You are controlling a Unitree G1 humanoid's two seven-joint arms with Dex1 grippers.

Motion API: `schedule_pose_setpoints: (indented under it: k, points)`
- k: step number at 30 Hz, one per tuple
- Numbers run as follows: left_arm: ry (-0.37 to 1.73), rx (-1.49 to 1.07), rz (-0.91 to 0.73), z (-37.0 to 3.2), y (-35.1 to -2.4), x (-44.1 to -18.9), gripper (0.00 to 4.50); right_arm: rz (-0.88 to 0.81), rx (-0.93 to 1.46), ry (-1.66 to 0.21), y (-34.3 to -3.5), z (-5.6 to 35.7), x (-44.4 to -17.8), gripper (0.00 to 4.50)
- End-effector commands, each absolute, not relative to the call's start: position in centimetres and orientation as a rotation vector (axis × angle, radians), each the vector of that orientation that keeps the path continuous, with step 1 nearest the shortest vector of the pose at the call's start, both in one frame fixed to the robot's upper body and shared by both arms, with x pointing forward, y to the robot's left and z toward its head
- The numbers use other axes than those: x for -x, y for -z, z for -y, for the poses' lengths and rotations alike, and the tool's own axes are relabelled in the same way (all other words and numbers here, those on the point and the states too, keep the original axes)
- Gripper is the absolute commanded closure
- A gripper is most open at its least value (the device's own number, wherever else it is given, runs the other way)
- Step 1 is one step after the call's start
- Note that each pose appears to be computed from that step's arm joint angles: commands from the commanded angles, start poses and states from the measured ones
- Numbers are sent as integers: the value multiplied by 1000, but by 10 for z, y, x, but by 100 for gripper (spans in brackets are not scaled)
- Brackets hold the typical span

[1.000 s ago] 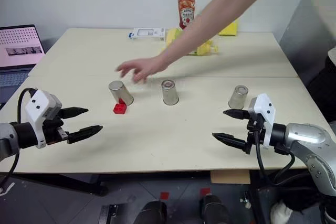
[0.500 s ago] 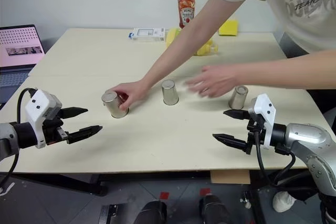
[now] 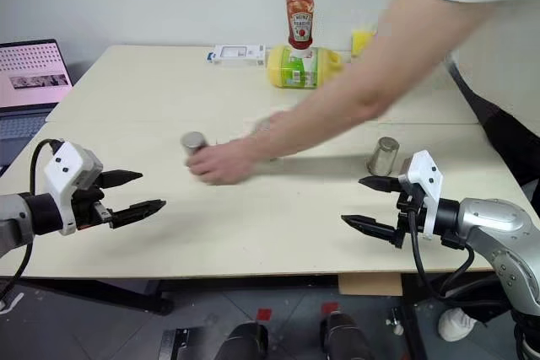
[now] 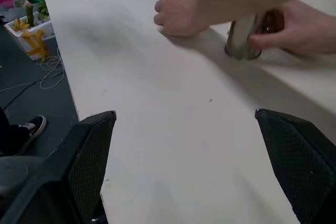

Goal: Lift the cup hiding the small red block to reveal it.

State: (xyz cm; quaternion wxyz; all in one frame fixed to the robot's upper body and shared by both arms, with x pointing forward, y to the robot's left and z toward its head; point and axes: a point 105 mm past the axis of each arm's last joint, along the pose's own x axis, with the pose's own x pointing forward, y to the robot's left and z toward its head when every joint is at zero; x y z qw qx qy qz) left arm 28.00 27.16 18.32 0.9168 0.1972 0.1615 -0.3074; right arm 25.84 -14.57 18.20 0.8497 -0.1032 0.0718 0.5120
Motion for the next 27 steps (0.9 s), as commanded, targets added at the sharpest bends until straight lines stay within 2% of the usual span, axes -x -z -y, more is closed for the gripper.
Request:
schedule_pose_setpoints:
  k: [1,12,17,27]
  points:
    - [654,-436,-291,-265,-194,-283,7,-106,235,-1077,-191,141,-256,0]
    - [705,-434,-260,-250,-198,-291,7,-49,176,-1042,-197,121,-271,0]
    - [721,-439,-255,-246,-198,-294,7,-2,198,-980,-199,90,-303,0]
    - [716,-443,-258,-248,-198,-295,7,-46,178,-863,-200,27,-371,0]
